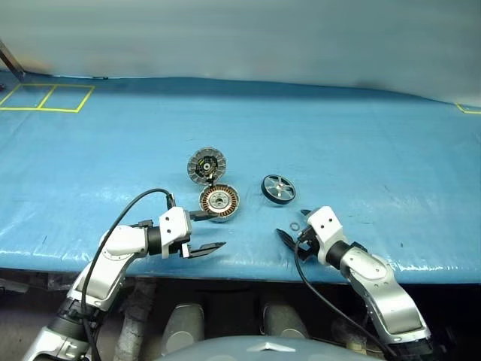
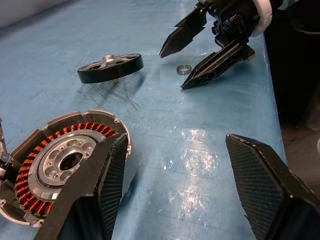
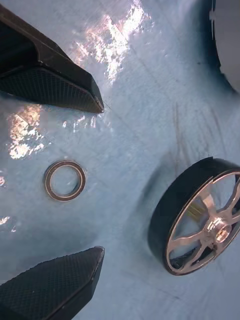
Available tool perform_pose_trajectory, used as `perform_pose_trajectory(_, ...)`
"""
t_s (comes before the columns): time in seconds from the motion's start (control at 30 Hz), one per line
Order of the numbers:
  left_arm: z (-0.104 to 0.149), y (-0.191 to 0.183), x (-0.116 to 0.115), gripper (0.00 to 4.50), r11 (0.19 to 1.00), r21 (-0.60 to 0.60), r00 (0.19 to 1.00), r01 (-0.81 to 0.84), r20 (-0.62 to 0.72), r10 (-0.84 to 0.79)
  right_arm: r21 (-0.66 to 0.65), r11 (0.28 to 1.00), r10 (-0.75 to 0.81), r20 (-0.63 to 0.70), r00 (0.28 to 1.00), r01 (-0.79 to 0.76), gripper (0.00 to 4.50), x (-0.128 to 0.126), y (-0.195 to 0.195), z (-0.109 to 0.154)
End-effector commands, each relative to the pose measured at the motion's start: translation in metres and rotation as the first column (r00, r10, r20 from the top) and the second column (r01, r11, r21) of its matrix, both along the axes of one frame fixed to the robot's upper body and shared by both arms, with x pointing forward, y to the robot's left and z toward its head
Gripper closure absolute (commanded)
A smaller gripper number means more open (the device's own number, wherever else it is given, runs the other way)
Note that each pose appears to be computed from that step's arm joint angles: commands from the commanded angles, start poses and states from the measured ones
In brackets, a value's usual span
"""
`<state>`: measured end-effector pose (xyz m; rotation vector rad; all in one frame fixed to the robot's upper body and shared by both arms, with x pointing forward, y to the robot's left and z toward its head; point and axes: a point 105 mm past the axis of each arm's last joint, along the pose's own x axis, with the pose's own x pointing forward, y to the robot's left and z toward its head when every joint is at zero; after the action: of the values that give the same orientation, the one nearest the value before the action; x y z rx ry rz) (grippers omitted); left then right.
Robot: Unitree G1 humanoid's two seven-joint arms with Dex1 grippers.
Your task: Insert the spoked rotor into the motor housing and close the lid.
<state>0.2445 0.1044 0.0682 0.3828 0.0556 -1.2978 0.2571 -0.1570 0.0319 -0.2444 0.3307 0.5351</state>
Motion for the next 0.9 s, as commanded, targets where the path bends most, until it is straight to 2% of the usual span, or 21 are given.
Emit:
perform_pose_trajectory(0.03, 0.003, 0.0, 0.003, 1.17, 0.999, 0.011, 0.999, 0.034, 0.017, -0.034, 0.019, 0.998, -0.057, -0.008, 0.998, 0.057, 0.0, -0.001, -0.01, -0.004)
perform_pose_trajectory(0.3, 0.0, -0.002, 0.011, 1.17, 0.999, 0.016, 0.999, 0.038, 0.029, -0.039, 0.016, 0.996, -0.086, -0.067, 0.994, 0.087, 0.0, -0.015, -0.018, -0.018)
perform_pose_trajectory(0.7, -0.003, 0.001, 0.014, 1.15, 1.0, -0.003, 0.999, 0.031, 0.039, -0.031, -0.007, 0.993, -0.116, -0.09, 0.989, 0.116, 3.8, -0.017, -0.026, -0.029)
perform_pose_trajectory(0.9, -0.003, 0.006, 0.018, 1.15, 1.0, -0.01, 0.999, -0.003, 0.054, 0.004, 0.017, 0.99, -0.141, -0.086, 0.986, 0.143, 3.83, -0.016, -0.028, -0.026)
